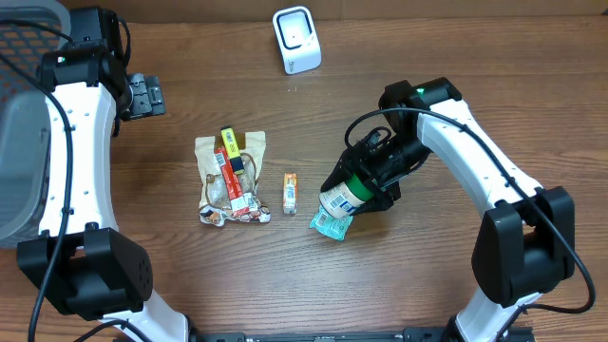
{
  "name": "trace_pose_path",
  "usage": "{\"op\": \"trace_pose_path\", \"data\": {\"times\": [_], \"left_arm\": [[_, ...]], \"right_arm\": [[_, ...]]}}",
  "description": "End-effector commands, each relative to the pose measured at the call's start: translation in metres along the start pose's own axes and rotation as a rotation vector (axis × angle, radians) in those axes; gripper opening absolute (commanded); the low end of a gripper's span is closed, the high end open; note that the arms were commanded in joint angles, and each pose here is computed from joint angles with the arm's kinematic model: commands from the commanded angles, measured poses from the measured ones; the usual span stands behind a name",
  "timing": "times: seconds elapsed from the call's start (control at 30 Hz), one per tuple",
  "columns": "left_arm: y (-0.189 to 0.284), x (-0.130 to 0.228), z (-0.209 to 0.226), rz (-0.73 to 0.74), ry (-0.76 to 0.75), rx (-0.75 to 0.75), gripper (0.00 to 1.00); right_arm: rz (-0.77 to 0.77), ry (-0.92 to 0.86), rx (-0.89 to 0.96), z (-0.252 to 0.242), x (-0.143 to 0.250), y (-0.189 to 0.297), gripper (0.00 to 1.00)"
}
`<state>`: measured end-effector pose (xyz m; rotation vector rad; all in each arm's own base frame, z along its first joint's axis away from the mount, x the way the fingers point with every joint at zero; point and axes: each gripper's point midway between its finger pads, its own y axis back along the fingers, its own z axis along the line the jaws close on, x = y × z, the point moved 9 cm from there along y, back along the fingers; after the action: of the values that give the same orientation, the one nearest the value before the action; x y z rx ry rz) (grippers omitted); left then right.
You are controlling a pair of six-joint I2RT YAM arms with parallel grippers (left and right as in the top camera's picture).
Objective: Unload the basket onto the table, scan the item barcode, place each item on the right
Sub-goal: 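Rotate the green jar with the right gripper to turn its label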
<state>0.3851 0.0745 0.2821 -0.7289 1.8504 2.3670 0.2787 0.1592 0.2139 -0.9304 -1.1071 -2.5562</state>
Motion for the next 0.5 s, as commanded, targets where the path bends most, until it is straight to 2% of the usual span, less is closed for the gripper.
{"op": "trace_pose_path", "data": {"times": [0.0,0.47], "left_arm": [[0.005,-0.0039,0.0018,-0.023,-0.012,-0.004,0.99],[0.005,-0.0039,0.0018,-0.023,-0.012,-0.004,1.0]], "right_arm": [[0.057,-0.008,-0.095,0.0106,0.0097,0.0051,0.04],[0.12,-0.055,-0.146,0.0131,0.0181,0.0062,0.04]]}}
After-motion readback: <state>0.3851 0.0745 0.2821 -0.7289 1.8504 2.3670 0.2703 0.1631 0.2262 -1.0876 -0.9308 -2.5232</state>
